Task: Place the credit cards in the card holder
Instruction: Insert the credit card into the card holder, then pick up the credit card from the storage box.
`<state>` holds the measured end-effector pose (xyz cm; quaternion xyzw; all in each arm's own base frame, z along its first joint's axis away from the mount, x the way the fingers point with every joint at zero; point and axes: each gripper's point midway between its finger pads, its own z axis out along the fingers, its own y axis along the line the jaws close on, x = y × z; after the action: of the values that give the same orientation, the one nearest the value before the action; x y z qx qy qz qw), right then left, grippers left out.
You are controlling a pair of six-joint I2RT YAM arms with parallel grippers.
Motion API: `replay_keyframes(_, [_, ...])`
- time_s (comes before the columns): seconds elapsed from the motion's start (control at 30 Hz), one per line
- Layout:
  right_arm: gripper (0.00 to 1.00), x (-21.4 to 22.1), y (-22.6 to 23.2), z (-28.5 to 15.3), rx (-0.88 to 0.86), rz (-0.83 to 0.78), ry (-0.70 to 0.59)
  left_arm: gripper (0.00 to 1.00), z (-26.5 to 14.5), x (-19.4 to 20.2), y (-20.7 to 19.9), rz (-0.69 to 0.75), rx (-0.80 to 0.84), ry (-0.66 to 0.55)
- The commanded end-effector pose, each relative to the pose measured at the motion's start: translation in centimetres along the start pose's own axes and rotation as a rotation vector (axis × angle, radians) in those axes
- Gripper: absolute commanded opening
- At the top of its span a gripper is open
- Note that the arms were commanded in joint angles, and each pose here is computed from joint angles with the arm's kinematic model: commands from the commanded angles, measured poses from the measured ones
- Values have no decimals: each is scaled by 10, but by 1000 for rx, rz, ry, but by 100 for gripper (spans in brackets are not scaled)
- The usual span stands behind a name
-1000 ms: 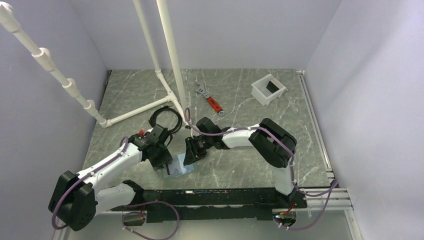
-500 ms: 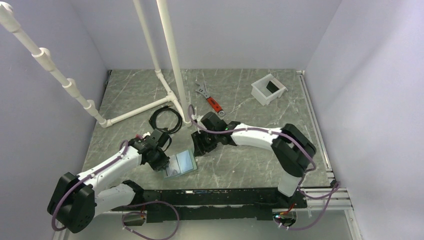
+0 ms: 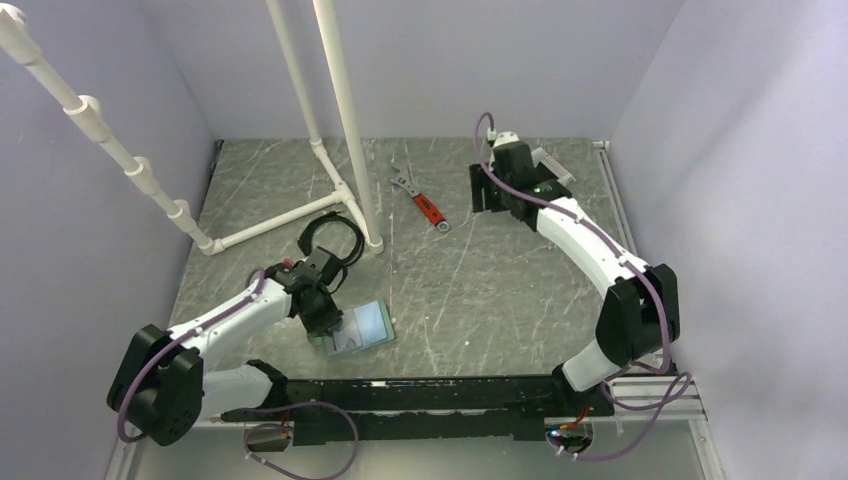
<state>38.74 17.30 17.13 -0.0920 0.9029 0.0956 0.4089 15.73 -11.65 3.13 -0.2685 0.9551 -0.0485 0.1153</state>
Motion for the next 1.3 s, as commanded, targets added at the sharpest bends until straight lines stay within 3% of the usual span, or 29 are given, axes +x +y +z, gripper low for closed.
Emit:
replay_keyframes(0.0, [71,-36,-89,0,345,-86,-2,34,-6,-12,-5,102,-1,-7])
replay_keyframes(0.2, [72,-63,-169,23,524,-170,19,44,-20,-27,-16,188,53,27])
replay_keyframes(0.43, [69,-88,-211,66,567,-330,87,56,-46,-51,-29,220,133,41])
replay_keyframes(0.83, [63,-105,-243,114,612,-528,175,64,-76,-79,-62,358,327,-10])
replay_keyframes(1.27, [58,-76,-273,127,605,-499,224,71,-76,-84,-72,389,361,-13])
